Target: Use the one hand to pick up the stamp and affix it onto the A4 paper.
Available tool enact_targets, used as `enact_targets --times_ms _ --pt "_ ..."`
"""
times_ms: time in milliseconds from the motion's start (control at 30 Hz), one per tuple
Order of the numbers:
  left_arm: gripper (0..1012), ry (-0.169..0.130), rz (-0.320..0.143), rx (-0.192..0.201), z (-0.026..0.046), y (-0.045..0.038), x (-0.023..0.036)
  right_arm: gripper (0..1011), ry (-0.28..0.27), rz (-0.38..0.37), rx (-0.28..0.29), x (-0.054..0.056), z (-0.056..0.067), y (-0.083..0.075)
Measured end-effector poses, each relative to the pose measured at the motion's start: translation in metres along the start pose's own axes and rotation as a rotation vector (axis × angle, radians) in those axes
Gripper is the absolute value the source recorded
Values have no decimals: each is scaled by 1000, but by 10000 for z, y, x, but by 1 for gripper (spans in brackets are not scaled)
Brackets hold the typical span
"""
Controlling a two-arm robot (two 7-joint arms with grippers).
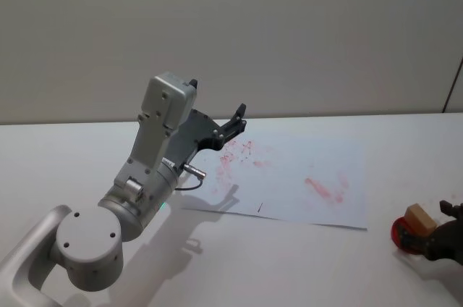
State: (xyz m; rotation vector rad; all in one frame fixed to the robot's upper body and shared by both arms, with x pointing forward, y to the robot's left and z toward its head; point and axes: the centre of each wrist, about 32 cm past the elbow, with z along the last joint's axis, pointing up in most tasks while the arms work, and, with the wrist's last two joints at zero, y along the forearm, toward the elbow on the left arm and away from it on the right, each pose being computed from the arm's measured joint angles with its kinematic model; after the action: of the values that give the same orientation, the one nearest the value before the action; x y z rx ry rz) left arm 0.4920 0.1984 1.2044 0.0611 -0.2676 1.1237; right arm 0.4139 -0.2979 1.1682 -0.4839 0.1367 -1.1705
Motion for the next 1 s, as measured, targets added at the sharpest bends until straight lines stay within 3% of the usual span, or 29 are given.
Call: enact_targets --times_ms 100,333,567,667,1000 --pt "1001 0 0 0 0 0 0 1001 -1 2 -6 -1 1 29" --pt "1001 0 0 0 0 0 0 855 -5 6 -15 -1 8 75" --pt "1001 0 0 0 0 0 0 653 -6 9 -21 -2 12 103" --pt "1001 0 0 0 0 0 0 515 -7 9 -22 -2 14 110" --pt "1001 0 0 0 0 0 0 236 -7 11 -25 -2 15 124"
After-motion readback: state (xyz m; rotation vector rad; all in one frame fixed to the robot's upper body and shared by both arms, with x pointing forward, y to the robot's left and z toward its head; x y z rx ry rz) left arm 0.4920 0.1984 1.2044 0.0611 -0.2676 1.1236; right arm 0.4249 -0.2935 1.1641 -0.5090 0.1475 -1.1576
